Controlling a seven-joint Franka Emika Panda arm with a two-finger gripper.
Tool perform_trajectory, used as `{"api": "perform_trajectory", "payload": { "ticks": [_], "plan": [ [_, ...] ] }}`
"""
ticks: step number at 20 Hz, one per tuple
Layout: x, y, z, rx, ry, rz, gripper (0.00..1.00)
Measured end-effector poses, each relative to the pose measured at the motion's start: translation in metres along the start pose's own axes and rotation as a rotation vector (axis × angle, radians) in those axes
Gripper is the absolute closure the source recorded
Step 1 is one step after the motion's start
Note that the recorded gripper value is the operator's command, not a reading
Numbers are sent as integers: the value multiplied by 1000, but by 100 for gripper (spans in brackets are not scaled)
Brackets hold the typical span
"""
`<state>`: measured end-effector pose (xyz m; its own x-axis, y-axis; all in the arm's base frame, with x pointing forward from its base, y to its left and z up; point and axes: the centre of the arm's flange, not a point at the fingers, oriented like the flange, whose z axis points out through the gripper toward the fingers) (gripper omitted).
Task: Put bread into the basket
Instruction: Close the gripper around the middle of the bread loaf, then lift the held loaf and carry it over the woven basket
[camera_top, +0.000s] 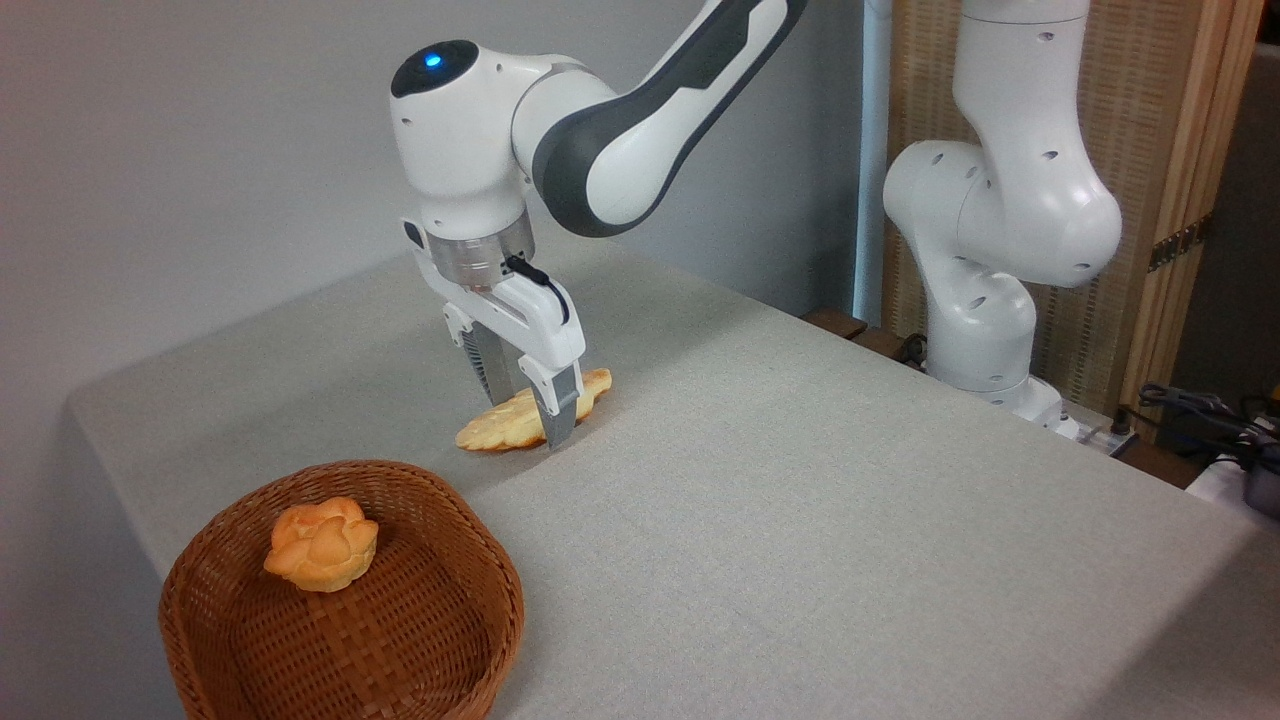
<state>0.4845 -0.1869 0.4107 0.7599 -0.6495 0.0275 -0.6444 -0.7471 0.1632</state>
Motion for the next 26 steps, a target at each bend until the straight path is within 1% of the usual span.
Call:
{"api": "perform_trajectory", "payload": {
  "ticks": [1, 2, 3, 4, 8, 9, 10, 11, 13, 16, 17, 22, 26],
  "plan": [
    [0, 1, 2, -1, -2, 1, 48],
    [0, 1, 2, -1, -3, 1, 56],
    [0, 1, 3, -1, -3, 1, 62],
    [0, 1, 3, -1, -4, 3, 64],
    [0, 1, 3, -1, -3, 7, 64],
    [0, 2, 3, -1, -3, 7, 67],
    [0, 2, 3, -1, -3, 8, 72],
    [0, 2, 3, -1, -3, 8, 72],
    [0, 2, 3, -1, -3, 9, 76],
    [0, 2, 3, -1, -3, 9, 76],
    [0, 2, 3, -1, -3, 10, 79],
    [-2, 2, -2, 0, -4, 71, 79],
    [-5, 3, -5, -2, -12, 79, 78]
  ]
}}
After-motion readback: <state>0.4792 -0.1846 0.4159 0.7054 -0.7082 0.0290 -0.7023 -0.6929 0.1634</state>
